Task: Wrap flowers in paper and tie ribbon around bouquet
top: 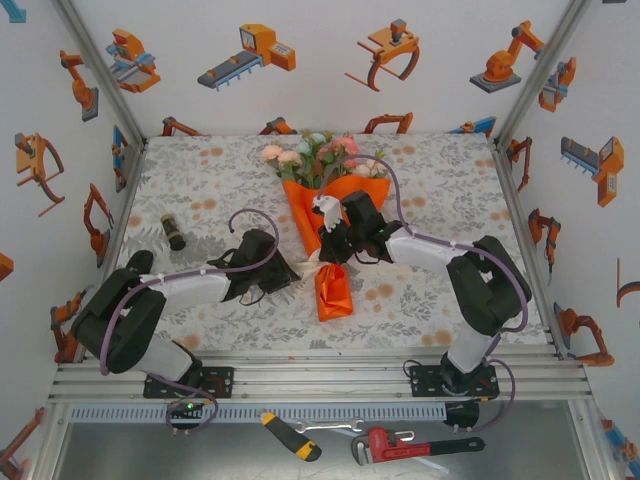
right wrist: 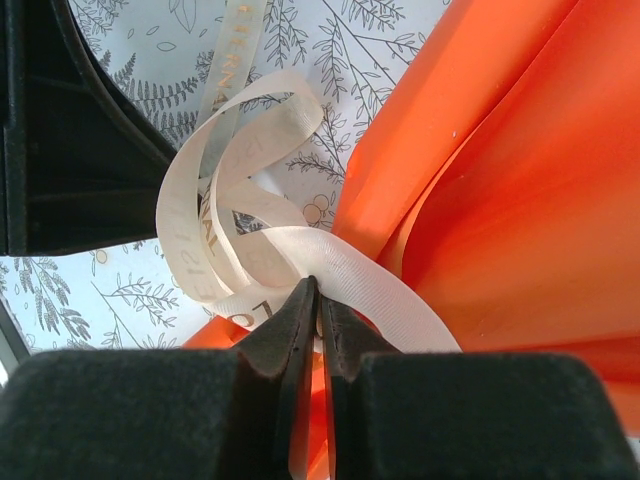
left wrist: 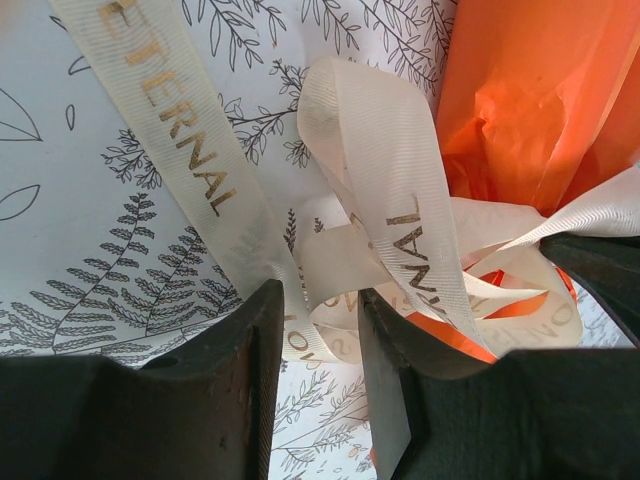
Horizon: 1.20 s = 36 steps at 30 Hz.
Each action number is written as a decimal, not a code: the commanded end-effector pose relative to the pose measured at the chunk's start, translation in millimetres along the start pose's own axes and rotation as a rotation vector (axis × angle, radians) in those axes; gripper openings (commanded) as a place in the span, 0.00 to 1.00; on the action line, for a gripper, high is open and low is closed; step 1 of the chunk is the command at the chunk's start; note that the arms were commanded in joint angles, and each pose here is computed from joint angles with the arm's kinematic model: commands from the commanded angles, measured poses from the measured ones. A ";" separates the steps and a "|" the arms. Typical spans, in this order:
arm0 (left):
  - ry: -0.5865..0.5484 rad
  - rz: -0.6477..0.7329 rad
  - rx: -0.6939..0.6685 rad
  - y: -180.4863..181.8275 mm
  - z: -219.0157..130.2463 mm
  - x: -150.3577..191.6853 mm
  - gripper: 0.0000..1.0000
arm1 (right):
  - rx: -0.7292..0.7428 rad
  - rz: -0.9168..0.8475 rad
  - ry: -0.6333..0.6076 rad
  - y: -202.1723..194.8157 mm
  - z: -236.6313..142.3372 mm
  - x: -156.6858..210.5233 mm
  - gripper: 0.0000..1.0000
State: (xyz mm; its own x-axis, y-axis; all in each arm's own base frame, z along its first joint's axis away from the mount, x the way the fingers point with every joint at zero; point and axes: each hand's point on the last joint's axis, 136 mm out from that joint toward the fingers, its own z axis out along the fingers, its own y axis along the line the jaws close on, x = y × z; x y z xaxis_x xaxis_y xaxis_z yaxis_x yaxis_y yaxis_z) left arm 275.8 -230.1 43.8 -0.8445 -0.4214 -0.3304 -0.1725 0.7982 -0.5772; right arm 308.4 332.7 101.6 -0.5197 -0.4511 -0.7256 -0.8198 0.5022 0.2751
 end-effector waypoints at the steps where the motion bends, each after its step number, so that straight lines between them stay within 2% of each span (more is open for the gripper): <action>1: -0.016 0.011 0.013 -8.9 -2.8 -8.4 0.38 | -0.003 -0.022 -0.061 6.4 -12.4 -24.9 0.10; 9: -0.036 0.030 -0.009 -7.4 -5.8 -13.1 0.37 | -0.026 -0.016 -0.080 11.1 -14.3 -28.5 0.06; 13: -0.073 0.147 -0.045 -11.8 -13.4 -21.1 0.37 | -0.023 -0.015 -0.077 10.1 -13.2 -27.5 0.06; 20: -0.046 0.321 -0.130 -10.9 -6.4 -18.2 0.35 | -0.026 -0.009 -0.073 9.5 -10.9 -25.6 0.05; 30: -0.027 0.331 -0.131 -9.2 9.3 -12.5 0.31 | -0.028 -0.004 -0.074 10.1 -11.2 -24.9 0.05; 32: -0.029 0.322 -0.130 -8.5 8.7 -12.6 0.23 | -0.024 0.000 -0.075 9.6 -11.2 -25.3 0.05; 35: -0.036 0.306 -0.109 -12.9 -0.4 -13.6 0.03 | 0.011 0.020 -0.079 3.6 -12.2 -25.7 0.05; 36: -0.034 0.295 -0.096 -16.2 -5.3 -13.4 0.00 | 0.026 0.027 -0.083 1.2 -12.6 -26.3 0.05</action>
State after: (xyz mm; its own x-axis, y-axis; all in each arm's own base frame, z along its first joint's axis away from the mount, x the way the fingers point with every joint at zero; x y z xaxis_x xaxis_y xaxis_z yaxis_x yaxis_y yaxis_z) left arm 292.7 -234.7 49.6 -0.8496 -0.1728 -0.4983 0.0232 0.9317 -0.3625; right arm 309.2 333.1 109.6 -0.5373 -0.4226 -0.7299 -0.8049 0.5154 0.2941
